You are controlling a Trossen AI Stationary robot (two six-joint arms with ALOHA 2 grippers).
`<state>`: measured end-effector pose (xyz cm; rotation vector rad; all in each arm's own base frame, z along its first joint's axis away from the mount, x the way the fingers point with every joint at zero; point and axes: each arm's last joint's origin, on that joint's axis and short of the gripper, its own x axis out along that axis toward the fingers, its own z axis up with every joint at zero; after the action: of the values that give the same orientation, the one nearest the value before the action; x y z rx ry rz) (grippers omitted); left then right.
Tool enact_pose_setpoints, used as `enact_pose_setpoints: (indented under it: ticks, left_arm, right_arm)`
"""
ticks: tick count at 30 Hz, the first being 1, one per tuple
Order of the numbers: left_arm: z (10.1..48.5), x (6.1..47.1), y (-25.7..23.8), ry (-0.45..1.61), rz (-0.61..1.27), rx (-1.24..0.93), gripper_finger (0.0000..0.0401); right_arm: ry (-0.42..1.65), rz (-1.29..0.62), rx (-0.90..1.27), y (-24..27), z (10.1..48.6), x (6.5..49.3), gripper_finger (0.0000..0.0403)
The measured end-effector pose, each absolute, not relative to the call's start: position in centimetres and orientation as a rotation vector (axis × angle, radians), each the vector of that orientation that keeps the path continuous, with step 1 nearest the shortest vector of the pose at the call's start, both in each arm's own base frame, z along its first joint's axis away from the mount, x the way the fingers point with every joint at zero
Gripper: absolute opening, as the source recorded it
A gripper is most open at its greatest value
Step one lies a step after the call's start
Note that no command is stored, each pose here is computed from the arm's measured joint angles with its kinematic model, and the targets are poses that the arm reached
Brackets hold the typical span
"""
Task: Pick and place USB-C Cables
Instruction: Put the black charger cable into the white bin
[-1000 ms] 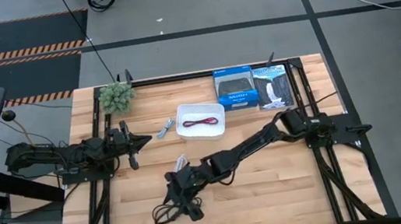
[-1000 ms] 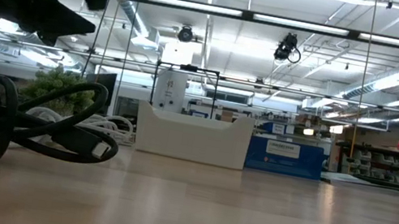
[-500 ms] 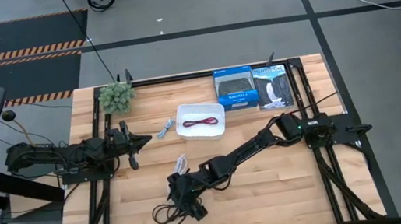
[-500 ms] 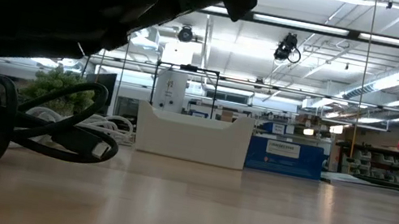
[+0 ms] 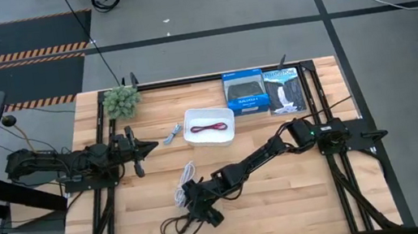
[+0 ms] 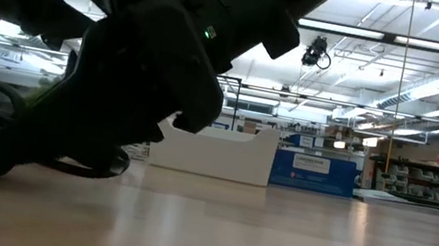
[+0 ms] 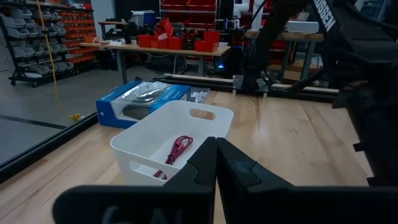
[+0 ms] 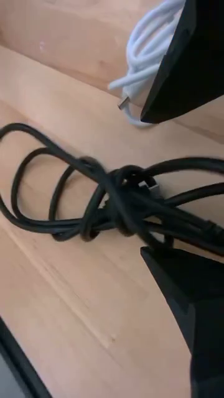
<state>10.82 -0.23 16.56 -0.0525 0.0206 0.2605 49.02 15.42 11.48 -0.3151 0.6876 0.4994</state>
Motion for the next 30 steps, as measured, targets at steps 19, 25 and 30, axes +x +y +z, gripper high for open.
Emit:
enact_pose_setpoints:
  ticks: [19, 25, 30]
  left_arm:
    - [16.6, 10.8, -0.2, 0.021, 0.260, -0.052, 0.0014]
    - [16.5, 10.8, -0.2, 0.021, 0.261, -0.052, 0.0013]
    - [16.6, 10.8, -0.2, 0.020, 0.261, -0.053, 0.0013]
  right_arm:
    - [0.694, 0.511, -0.310, 15.4, 11.5, 49.0, 0.0130]
    - [0.715, 0.501, -0.283, 15.4, 11.5, 48.8, 0.0087]
    - [0.752, 0.501, -0.289, 15.2, 12.9, 48.3, 0.0069]
